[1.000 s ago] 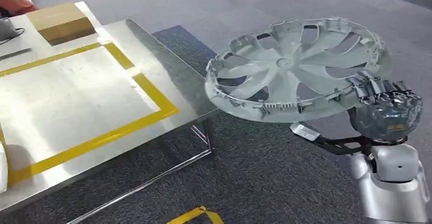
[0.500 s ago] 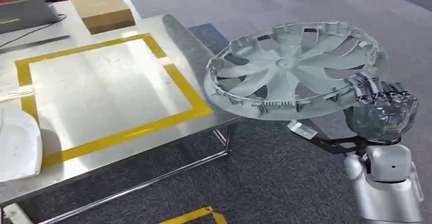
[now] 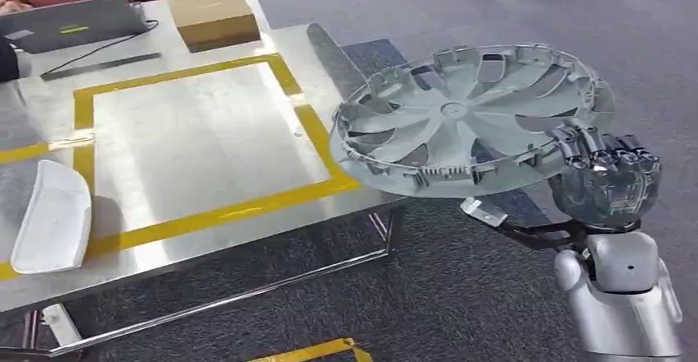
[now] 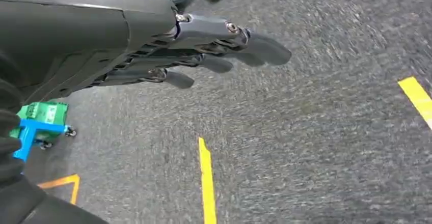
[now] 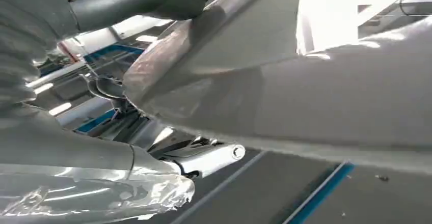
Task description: Take the parts from the cabinet and place them on the table.
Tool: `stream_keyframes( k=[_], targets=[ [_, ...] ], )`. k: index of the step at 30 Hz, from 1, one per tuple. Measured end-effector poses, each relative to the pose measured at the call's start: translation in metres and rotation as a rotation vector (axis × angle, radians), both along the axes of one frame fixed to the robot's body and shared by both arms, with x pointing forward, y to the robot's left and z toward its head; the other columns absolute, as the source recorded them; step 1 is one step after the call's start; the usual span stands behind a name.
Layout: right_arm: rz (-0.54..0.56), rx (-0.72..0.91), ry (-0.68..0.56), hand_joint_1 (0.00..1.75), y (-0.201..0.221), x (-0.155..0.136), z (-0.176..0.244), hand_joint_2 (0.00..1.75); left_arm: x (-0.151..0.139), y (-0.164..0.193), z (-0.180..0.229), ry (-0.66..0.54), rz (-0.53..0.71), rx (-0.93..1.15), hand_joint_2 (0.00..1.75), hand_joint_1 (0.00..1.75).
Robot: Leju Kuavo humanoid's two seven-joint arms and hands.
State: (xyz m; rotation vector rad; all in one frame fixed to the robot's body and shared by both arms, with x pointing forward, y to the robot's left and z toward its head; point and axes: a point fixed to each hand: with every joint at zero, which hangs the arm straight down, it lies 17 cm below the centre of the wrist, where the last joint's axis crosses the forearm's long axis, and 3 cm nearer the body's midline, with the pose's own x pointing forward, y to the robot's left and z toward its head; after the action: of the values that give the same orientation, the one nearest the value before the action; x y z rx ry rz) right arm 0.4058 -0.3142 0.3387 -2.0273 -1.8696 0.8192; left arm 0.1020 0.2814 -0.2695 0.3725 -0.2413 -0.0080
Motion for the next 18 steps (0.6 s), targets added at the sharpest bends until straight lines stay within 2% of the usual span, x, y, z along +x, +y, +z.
stream_keyframes(
  k=[18],
  targets=[
    [0.013,-0.007,0.009,1.75,0.0046,0.0011,-0.0034,1.75,0.0001,0.0002,0.0,0.0,0.002,0.0,1.75,0.0]
  ],
)
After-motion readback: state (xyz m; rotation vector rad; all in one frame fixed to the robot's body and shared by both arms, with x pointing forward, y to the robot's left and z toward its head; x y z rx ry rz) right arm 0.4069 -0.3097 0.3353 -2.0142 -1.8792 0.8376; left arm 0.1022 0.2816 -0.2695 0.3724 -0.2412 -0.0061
